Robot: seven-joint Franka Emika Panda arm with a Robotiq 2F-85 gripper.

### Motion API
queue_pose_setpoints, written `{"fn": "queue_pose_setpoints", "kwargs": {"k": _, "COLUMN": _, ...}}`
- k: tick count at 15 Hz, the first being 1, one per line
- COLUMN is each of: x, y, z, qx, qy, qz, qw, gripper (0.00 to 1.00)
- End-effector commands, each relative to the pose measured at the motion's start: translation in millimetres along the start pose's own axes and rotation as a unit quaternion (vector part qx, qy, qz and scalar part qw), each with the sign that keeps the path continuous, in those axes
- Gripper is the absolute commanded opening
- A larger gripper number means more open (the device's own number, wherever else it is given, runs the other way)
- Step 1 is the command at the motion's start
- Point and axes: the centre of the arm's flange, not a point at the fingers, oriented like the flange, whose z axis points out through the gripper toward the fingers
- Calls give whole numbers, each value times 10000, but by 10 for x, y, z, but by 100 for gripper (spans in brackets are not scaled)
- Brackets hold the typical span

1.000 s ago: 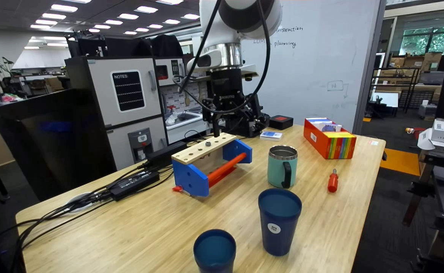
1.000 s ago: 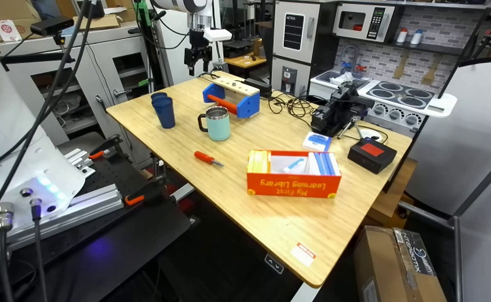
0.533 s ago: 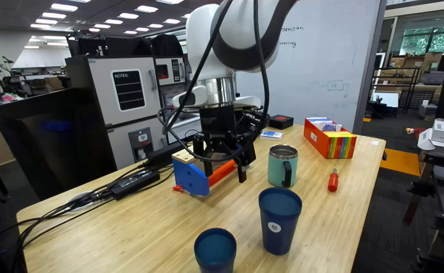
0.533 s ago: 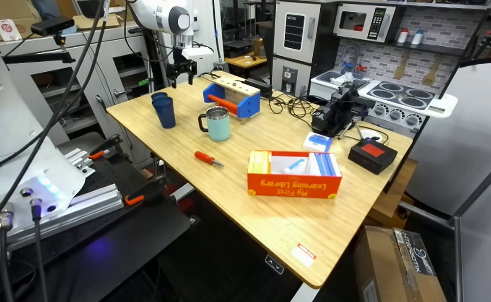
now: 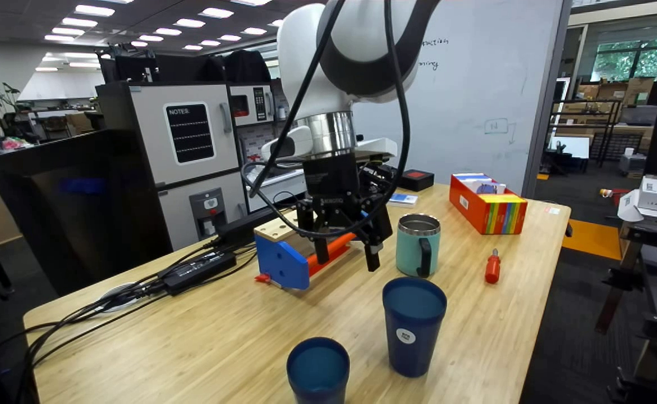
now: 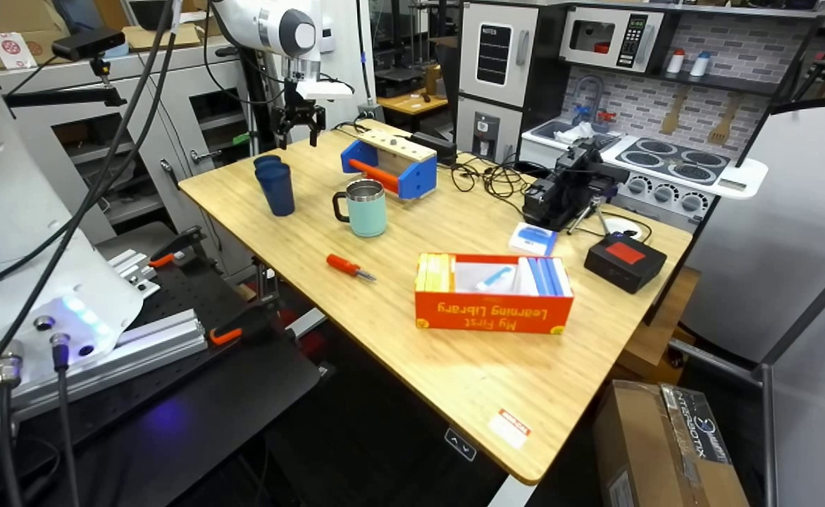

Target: Move the blue cup that's closest to the flask to the right side of the flask

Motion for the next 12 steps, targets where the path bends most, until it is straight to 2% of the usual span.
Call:
{"fn": "queue_pose_setpoints", "kwargs": {"k": 1, "x": 32, "y": -134, "z": -84, "qx": 331, "qy": 15, "qz": -65, "qw": 9994, "gripper": 100}}
{"fn": "queue_pose_setpoints", "kwargs": {"k": 6, "x": 185, "y": -280, "z": 199, "qx": 562, "qy": -18, "qz": -122, "qw": 9983, "gripper": 100}}
{"fn": "queue_pose_setpoints", "kwargs": {"k": 12, "x": 163, "y": -441, "z": 614, "qx": 333, "qy": -570, "qz": 155, "qw": 9977, "gripper": 100}}
